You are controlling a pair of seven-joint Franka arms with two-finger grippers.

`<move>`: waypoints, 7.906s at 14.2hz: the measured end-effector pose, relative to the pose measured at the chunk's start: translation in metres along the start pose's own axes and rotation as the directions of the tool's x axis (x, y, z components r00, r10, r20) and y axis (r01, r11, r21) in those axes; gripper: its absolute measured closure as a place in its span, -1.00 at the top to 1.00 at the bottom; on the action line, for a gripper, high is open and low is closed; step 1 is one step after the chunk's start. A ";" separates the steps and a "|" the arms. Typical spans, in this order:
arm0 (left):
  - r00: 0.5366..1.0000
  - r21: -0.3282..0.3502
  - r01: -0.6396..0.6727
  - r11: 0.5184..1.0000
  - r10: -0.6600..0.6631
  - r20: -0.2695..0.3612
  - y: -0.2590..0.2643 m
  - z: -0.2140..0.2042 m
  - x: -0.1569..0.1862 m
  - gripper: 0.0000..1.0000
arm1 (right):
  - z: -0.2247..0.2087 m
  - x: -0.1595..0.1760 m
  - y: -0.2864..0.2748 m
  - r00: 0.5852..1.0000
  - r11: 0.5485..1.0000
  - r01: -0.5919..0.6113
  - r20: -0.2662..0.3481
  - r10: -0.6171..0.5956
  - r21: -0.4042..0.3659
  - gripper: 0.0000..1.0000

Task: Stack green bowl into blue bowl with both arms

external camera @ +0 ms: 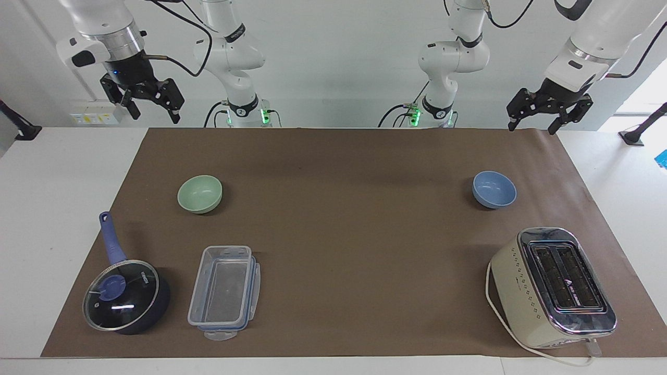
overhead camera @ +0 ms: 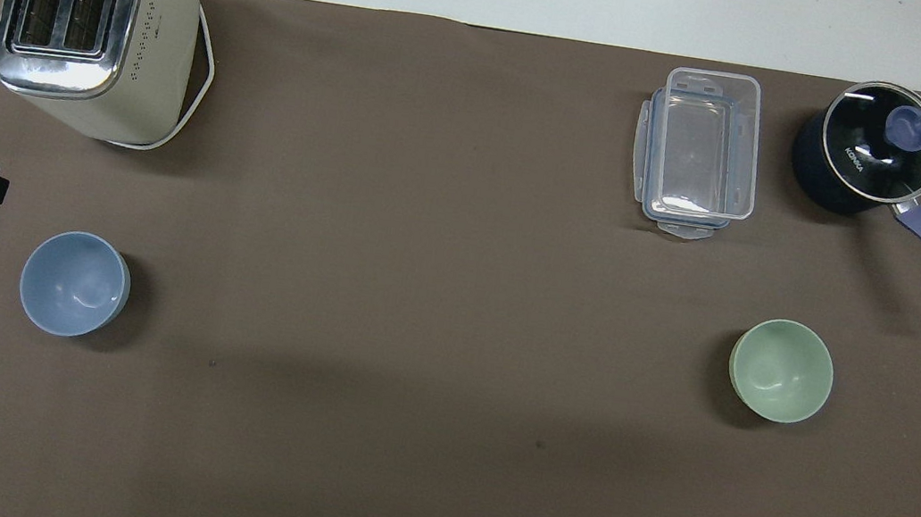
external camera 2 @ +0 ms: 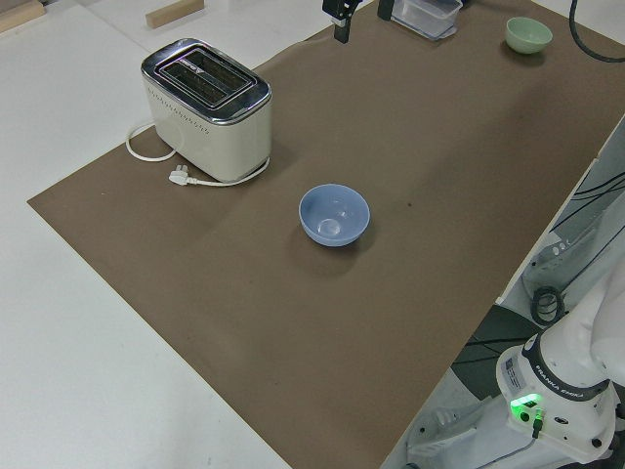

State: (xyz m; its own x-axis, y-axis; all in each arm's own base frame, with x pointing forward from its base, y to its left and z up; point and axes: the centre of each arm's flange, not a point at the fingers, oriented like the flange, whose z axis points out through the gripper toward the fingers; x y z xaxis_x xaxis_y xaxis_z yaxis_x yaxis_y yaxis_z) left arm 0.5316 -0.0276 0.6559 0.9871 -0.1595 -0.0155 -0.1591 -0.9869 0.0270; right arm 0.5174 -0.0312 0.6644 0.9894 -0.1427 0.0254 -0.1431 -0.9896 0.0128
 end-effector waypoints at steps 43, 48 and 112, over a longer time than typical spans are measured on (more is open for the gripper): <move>0.996 -0.189 0.058 0.980 -0.071 -0.061 -0.158 0.318 -0.063 0.60 | 0.270 0.007 0.043 0.956 0.956 0.292 0.025 -0.292 0.003 1.00; 0.997 -0.197 0.060 0.978 -0.070 -0.043 -0.155 0.326 -0.069 -0.61 | 0.325 0.000 0.069 0.950 0.951 0.310 0.031 -0.310 0.002 1.00; 0.997 -0.035 -0.029 0.999 0.027 -0.075 0.023 0.009 0.025 1.00 | 0.271 -0.090 -0.374 0.999 0.988 0.035 0.006 -0.036 0.153 -0.89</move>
State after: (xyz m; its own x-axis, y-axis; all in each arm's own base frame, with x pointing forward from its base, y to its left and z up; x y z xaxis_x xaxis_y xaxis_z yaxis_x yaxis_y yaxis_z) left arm 0.5529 -0.0545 0.6476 0.9811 -0.1836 0.0607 -0.1873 -0.9803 0.0626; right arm 0.4879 0.3478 0.3866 0.9941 -0.1070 0.0193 -0.1033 -0.9848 -0.1396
